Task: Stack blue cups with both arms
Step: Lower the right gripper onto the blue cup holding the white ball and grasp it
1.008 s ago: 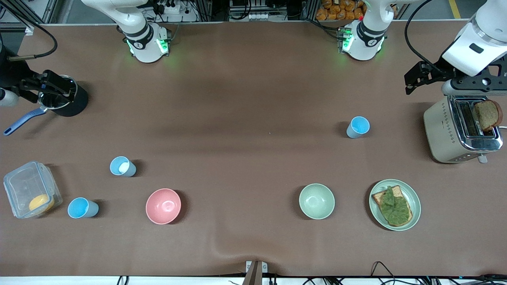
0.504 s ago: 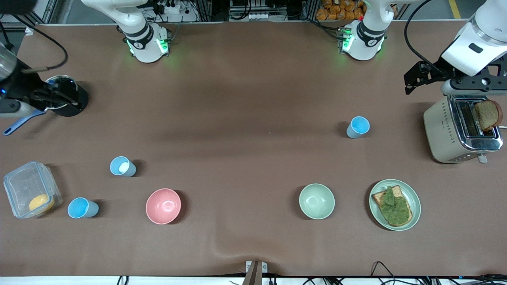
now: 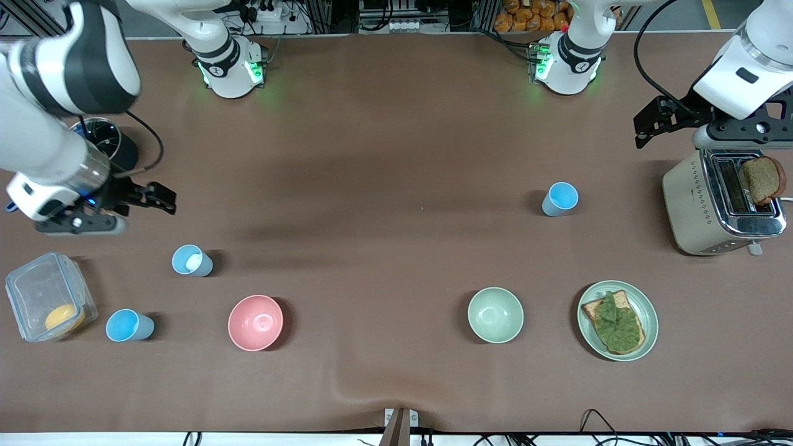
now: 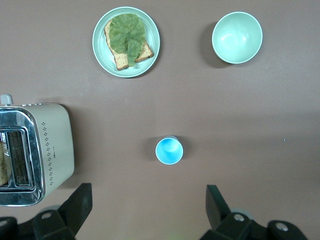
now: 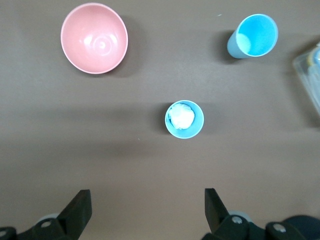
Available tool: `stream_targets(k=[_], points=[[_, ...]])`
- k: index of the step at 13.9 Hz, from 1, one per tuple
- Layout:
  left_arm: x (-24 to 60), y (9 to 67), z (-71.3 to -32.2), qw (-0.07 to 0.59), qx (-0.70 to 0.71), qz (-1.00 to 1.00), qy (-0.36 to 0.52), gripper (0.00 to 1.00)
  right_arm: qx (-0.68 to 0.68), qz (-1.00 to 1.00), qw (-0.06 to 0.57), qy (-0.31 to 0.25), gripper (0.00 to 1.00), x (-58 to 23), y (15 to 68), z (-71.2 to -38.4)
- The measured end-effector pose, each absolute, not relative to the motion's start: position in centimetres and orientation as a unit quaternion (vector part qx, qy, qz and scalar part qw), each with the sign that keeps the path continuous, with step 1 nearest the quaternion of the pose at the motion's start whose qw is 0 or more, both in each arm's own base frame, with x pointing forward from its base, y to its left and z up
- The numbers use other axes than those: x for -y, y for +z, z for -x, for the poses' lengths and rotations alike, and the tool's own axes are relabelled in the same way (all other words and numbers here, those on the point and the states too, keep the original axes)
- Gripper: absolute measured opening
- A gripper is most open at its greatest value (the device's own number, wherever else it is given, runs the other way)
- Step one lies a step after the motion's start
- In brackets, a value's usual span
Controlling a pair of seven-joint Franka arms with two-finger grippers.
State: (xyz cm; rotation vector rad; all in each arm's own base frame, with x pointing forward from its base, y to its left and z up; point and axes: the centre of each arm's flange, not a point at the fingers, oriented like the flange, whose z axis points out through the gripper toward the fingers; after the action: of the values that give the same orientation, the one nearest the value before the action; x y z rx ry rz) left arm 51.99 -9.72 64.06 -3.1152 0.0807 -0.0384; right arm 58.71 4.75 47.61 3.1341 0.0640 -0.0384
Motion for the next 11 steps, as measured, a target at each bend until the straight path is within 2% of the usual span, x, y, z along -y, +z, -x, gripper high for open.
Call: stream_targets(k=[4, 7, 11], points=[[9.7, 64.1, -52.0, 0.013, -0.026, 1.000, -0.012, 1.00, -0.018, -1.000, 0.004, -0.003, 1.00, -4.4, 40.0, -60.2], [9.7, 64.1, -52.0, 0.013, -0.026, 1.000, -0.012, 1.00, -0.016, -1.000, 0.004, -0.001, 1.00, -4.0, 34.1, -59.6], [10.0, 64.1, -51.9, 0.013, -0.028, 0.999, -0.013, 1.00, -0.003, -1.000, 0.005, 0.009, 1.00, -2.5, 30.6, -60.4]])
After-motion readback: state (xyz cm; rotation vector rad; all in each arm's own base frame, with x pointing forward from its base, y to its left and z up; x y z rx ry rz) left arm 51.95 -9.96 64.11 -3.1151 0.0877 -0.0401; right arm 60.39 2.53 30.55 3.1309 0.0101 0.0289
